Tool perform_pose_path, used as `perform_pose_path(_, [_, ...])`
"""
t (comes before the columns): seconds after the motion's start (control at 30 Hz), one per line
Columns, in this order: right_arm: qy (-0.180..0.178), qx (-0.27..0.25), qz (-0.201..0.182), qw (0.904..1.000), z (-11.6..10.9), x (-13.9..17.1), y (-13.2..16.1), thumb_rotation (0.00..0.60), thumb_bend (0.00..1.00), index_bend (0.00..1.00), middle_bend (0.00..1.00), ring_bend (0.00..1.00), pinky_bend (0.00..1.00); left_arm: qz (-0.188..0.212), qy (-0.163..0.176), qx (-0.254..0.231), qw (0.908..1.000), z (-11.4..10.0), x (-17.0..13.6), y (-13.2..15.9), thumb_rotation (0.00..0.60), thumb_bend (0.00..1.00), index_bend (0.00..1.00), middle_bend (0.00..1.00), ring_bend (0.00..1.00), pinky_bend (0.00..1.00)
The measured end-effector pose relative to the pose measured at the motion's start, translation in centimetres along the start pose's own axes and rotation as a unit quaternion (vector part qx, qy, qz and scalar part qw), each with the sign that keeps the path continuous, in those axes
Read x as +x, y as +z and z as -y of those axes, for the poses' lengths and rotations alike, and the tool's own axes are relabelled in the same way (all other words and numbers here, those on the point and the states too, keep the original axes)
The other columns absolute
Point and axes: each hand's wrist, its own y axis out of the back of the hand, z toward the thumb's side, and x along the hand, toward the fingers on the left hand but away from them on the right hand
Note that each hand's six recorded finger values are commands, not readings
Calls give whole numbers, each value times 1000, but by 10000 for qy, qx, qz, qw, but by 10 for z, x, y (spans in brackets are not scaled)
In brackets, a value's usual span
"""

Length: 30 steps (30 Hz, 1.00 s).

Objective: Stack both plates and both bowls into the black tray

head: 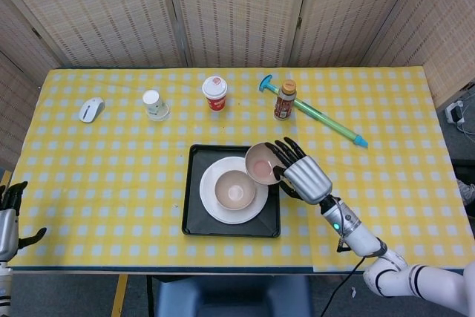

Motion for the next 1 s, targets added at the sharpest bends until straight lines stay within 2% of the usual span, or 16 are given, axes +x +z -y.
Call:
perform_pose_path(0.43, [304, 127, -504, 9982, 16, -12, 51, 600, 489, 632, 75, 27, 0, -93, 53, -49, 9999, -7, 0, -7, 600, 189, 124, 143, 11, 0])
perform_pose_path(1.0, [581, 245, -534, 9966, 47, -23, 64, 600, 489, 632, 75, 26, 0, -81, -20, -115, 9999, -10, -2, -12, 600, 192, 126, 140, 7, 0])
